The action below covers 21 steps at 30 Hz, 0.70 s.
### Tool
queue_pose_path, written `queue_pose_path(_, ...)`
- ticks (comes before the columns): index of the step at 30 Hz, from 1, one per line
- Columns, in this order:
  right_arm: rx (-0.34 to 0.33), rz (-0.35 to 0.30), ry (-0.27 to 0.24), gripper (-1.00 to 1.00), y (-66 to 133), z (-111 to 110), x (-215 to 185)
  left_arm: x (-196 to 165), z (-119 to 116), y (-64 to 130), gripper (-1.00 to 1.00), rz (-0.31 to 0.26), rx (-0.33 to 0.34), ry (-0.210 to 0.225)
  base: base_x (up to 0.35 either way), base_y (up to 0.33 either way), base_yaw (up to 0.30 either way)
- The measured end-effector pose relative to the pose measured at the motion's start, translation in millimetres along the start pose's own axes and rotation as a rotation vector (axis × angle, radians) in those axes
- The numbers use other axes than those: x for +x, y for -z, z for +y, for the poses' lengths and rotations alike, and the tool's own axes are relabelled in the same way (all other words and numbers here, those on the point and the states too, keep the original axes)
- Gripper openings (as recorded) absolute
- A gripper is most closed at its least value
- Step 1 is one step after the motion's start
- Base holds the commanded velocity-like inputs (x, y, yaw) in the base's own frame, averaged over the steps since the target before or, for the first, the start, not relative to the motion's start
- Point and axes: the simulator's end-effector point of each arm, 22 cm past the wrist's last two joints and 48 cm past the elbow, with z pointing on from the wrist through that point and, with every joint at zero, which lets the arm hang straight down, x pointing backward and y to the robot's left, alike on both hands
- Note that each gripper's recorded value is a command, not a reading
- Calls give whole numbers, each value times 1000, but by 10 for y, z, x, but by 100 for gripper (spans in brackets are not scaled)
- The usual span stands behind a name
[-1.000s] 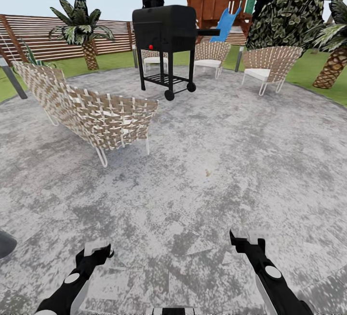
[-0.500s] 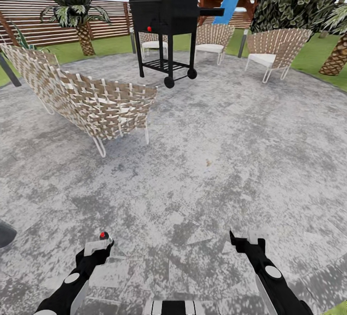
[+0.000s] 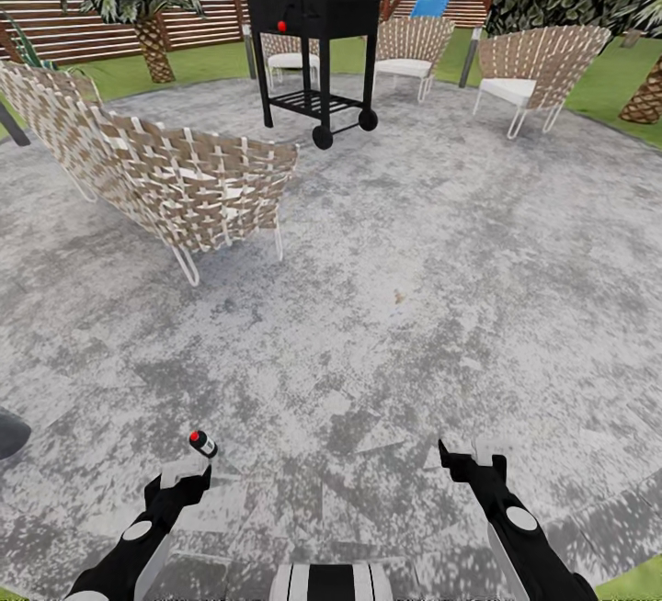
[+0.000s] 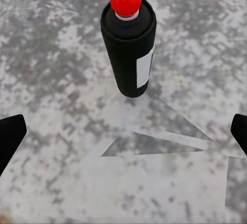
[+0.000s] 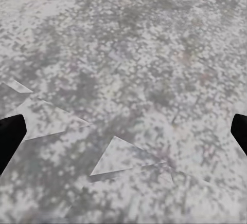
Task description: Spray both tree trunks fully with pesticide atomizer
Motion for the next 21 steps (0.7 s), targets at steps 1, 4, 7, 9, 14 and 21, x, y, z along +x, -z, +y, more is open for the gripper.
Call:
queue_pose_path(1, 0, 2, 0, 100, -2, 0, 9, 7, -1, -2, 100, 1, 0, 0, 0, 0, 0)
queue_pose_path(4, -1, -1, 1, 100, -1, 6, -3, -9, 4, -8, 100, 0, -2, 1, 275, 0, 0)
queue_pose_path(7, 0, -2, 1, 100, -1, 4, -8, -10, 5, -9, 100, 0, -2, 1, 253, 0, 0)
queue_pose_path(9, 1, -2, 1, 100, -2, 1, -10, -9, 5, -10, 100, 0, -2, 1, 107, 0, 0)
queue_pose_path(14, 1, -2, 0, 100, -3, -3, -10, -1, 4, -8, 100, 1, -2, 1, 26, 0, 0)
queue_pose_path(21, 1, -4, 0, 100, -3, -2, -16, -11, 5, -10, 100, -1, -2, 2, 80, 48, 0)
